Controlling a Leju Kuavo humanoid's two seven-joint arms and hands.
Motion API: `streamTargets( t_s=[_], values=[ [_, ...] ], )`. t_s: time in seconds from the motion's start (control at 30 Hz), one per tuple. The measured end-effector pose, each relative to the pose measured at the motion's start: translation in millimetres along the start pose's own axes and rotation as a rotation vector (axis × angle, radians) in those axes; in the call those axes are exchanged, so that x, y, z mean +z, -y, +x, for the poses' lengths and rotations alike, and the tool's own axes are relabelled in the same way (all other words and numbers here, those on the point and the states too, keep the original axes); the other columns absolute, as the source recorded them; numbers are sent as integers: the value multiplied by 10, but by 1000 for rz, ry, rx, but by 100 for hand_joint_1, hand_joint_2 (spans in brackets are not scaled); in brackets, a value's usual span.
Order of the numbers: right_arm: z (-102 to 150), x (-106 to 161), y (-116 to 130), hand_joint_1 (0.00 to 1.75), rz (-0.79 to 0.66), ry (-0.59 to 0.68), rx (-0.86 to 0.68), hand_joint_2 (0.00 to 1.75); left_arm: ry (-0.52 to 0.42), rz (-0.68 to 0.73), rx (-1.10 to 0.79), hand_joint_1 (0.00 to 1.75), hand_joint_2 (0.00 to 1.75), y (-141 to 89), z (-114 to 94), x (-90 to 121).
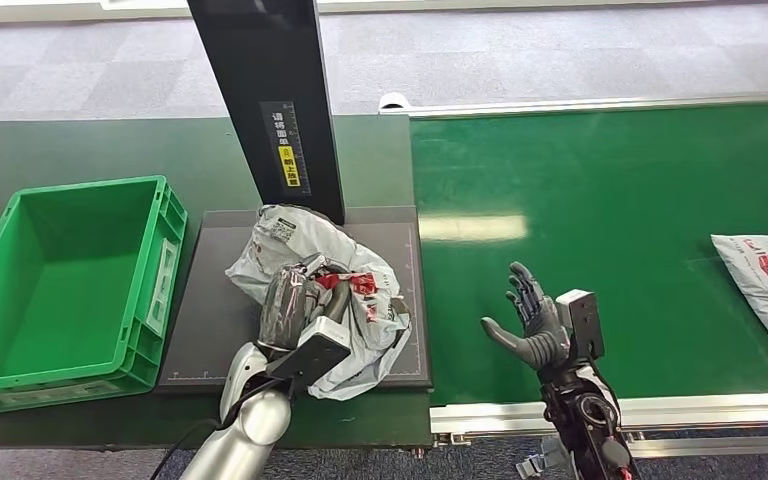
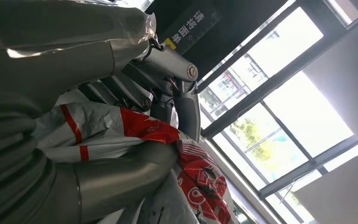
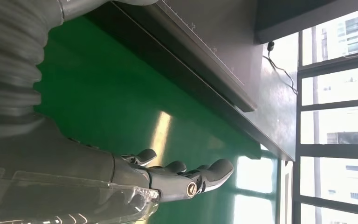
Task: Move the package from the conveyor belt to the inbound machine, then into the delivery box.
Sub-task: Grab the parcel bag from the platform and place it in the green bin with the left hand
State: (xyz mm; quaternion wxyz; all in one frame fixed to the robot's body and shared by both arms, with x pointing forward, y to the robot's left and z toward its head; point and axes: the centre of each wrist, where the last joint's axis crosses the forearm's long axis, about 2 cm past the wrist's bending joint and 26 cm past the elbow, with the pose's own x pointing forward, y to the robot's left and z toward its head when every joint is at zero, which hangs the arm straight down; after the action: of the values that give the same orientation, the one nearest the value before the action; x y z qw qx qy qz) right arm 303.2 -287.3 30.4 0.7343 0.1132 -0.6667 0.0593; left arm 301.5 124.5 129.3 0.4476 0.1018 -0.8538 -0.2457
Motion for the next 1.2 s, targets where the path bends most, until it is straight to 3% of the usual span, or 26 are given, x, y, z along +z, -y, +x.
streamTargets(
  t_s=[0.17, 0.5, 0.6, 0.8, 0.93, 1.07, 1.2],
  values=[
    [13, -2, 15, 0, -6, 12, 8, 175, 30, 50, 6, 175, 175, -47, 35, -2],
    [189, -12, 26, 0, 6, 97, 129, 175, 146, 344, 22, 175, 175, -230, 118, -16],
    [261, 1, 38, 0, 21, 120, 164, 175, 193, 421, -153, 175, 175, -390, 147, -109],
    [326, -6, 67, 0, 43, 149, 190, 175, 248, 422, -600, 175, 175, -871, 82, -329],
    [345, -35, 36, 0, 57, 158, 202, 175, 152, 447, -769, 175, 175, -1145, -27, -419],
    [361, -64, -2, 0, 74, 170, 206, 175, -90, 472, -902, 175, 175, -1409, -297, -531],
    [363, -83, -21, 0, 83, 175, 206, 175, -255, 449, -985, 175, 175, -1646, -604, -580]
  ],
)
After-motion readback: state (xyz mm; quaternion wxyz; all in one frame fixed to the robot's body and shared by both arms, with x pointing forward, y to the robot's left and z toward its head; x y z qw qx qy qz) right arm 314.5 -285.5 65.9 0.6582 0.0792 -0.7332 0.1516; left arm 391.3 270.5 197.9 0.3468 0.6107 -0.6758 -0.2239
